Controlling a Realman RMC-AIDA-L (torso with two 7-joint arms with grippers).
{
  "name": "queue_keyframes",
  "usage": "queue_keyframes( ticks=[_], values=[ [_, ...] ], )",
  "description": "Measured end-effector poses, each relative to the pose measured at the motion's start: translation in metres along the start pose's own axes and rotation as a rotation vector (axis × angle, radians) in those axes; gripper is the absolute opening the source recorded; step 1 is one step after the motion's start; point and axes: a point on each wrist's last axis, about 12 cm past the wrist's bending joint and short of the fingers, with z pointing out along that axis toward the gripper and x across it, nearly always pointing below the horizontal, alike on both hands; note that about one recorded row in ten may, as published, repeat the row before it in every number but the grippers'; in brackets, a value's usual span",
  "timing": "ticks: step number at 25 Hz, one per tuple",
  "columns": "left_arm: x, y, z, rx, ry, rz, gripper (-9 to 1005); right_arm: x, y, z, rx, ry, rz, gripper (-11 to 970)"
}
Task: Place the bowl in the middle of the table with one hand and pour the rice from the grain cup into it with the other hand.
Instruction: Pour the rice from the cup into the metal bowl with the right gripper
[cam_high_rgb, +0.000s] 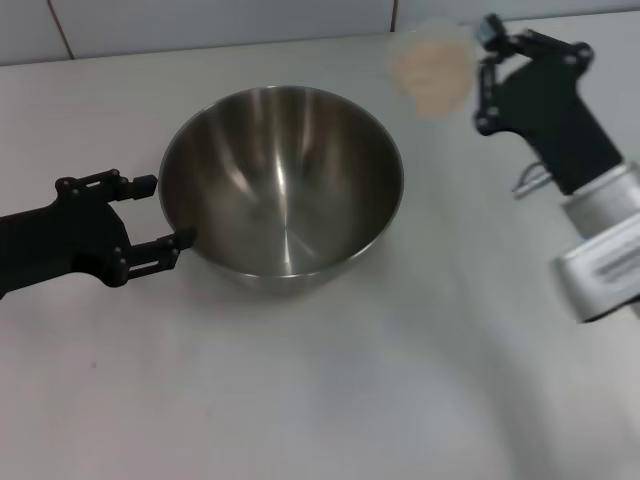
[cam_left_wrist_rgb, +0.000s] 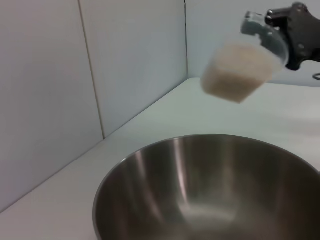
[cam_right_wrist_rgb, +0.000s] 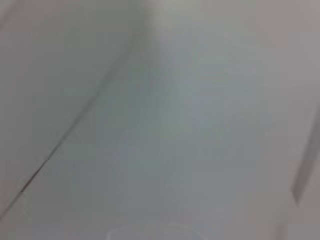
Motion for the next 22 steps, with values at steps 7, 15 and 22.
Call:
queue_keyframes(
  ticks=[7,15,22],
  values=[
    [-0.004,0.0,0.0,0.006,-0.01,0.009,728,-0.018,0.043,0.022,-0.127,-0.068,-0.691,3],
    [-0.005,0.0,0.001,0.009,-0.008,0.005,728,-0.025,0.064,0.016,-0.218,-0.231,-1.165,4],
    [-0.005,0.0,0.001,0.01,-0.008,0.005,728,-0.025,0.071,0.02,-0.236,-0.268,-1.421,4]
  ],
)
